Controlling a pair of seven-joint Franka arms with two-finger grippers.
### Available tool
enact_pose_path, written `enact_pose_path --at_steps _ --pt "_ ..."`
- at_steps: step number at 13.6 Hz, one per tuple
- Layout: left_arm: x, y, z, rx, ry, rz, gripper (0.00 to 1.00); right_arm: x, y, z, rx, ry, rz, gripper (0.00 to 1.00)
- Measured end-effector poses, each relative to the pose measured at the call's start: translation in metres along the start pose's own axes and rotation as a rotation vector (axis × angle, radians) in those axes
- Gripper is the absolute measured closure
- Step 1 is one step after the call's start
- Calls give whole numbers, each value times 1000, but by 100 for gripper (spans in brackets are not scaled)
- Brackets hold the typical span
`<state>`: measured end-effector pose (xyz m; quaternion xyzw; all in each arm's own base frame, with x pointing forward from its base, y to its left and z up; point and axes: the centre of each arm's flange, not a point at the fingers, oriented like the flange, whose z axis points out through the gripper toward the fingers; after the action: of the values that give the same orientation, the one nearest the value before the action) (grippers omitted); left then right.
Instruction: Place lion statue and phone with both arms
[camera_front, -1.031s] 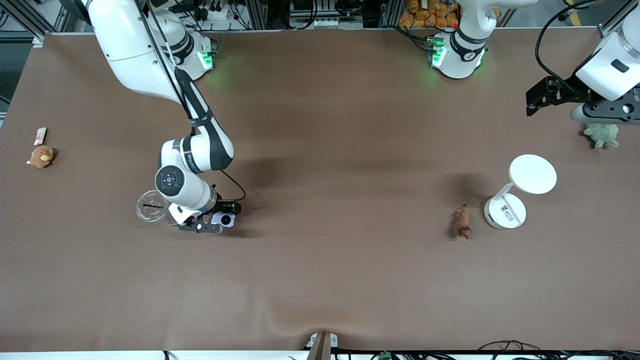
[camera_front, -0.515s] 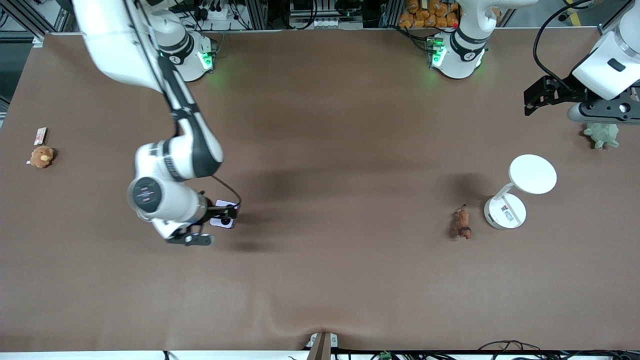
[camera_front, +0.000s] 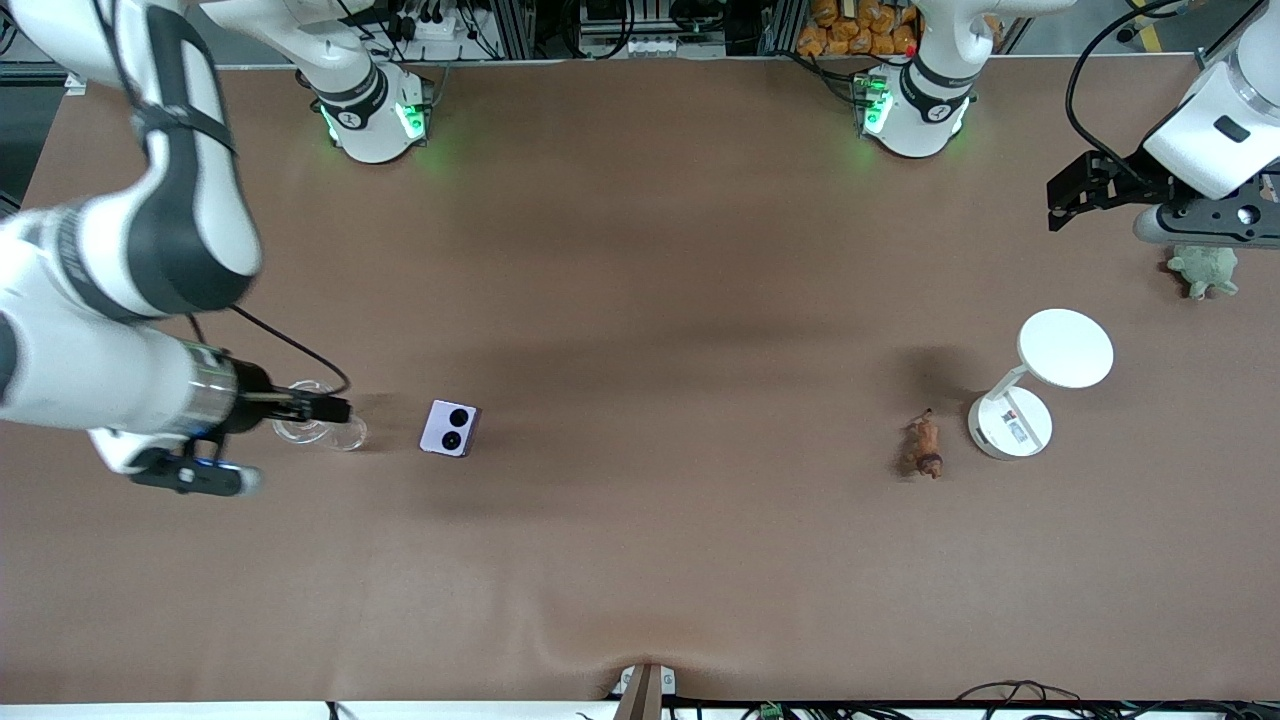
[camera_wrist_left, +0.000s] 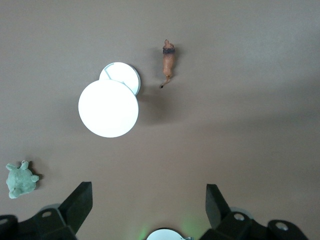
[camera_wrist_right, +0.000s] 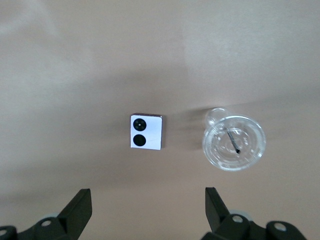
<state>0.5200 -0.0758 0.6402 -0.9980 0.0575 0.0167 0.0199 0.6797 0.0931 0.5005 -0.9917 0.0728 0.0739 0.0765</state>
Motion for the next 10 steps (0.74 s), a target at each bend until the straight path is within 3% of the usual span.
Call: enact_pose_path --at_steps 2,5,8,10 --pt "0 0 0 0 0 0 0 -2 26 -35 25 44 -63 0" --pt "0 0 0 0 -1 0 0 -22 51 -91 -51 85 -159 0" --pt "0 0 0 0 -1 0 0 -69 59 -150 -64 143 -151 0" --pt "0 0 0 0 -1 0 0 -101 77 -168 -63 154 -124 0"
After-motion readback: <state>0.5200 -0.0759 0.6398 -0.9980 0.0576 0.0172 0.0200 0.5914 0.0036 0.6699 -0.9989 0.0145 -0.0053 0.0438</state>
